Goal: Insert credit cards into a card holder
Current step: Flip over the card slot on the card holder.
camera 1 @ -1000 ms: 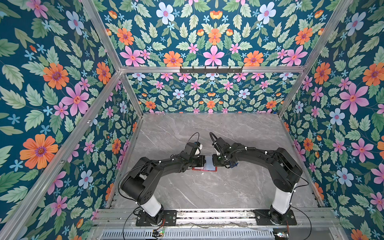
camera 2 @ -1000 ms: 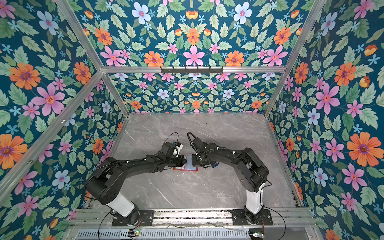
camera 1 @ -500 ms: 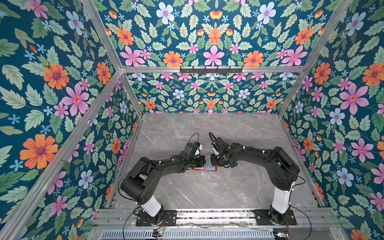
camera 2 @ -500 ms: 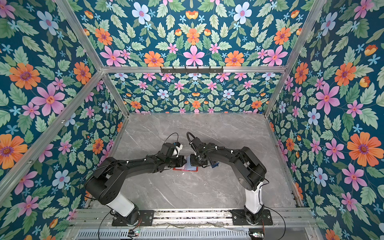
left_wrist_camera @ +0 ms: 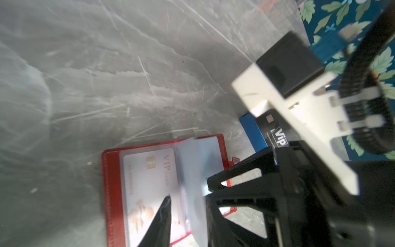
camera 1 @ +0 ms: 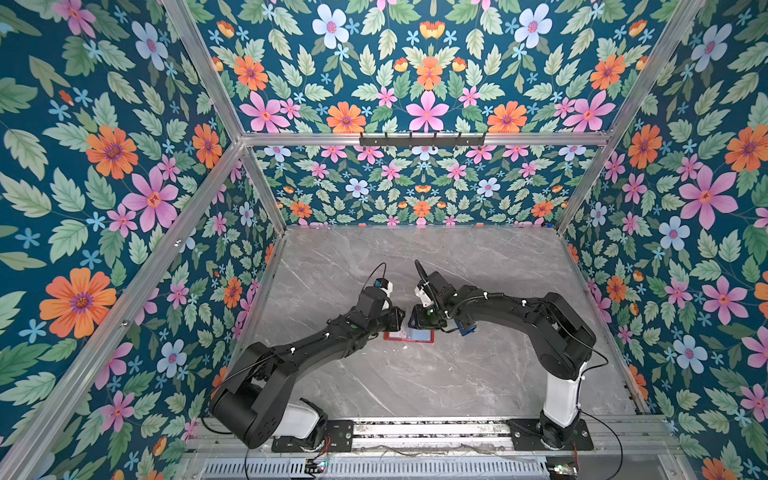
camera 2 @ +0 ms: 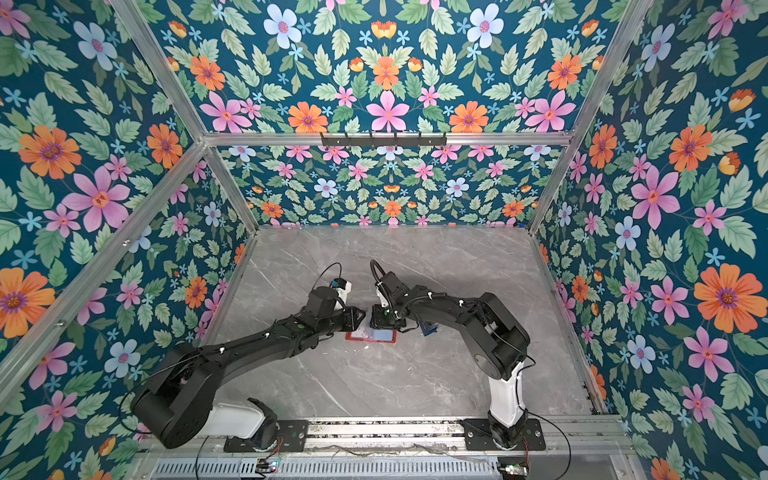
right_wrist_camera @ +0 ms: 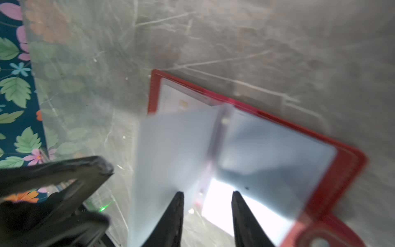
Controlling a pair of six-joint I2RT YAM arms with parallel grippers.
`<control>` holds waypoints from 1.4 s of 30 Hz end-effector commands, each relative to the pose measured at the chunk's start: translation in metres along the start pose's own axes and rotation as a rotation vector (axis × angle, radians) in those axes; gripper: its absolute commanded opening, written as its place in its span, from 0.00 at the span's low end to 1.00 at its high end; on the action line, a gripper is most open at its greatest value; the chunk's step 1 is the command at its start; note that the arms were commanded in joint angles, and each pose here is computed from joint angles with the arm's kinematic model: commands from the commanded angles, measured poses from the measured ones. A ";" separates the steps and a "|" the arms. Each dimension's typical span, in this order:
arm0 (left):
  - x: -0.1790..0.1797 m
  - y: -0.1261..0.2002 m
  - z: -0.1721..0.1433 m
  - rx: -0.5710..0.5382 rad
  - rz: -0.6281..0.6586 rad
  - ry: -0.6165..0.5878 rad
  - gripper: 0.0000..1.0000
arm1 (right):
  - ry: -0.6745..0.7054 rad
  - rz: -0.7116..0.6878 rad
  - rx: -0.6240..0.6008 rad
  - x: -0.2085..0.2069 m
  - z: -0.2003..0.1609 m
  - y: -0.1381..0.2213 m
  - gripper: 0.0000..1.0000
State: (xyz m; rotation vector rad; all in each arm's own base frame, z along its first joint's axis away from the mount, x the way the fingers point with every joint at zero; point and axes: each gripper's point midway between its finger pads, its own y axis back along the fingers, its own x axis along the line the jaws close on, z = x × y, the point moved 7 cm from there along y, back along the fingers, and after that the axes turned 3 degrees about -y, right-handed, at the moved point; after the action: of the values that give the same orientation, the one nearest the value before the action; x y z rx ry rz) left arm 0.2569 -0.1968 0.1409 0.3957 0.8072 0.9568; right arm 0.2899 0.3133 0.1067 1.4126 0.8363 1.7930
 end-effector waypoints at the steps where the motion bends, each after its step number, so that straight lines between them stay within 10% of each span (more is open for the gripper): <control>1: 0.008 0.008 0.001 -0.036 0.075 -0.021 0.30 | 0.029 0.031 0.014 0.009 0.001 -0.005 0.42; 22: 0.020 -0.028 -0.032 0.131 0.057 -0.001 0.19 | 0.004 -0.059 0.053 -0.004 0.000 -0.021 0.15; 42: -0.026 -0.023 0.004 0.111 -0.030 -0.049 0.27 | 0.032 -0.174 -0.120 -0.024 0.000 0.075 0.27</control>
State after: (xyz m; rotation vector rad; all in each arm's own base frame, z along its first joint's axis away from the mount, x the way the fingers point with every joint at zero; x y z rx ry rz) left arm 0.2655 -0.2216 0.1356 0.4909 0.8141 0.9081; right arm 0.2885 0.2699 0.1547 1.2499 0.7877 1.7533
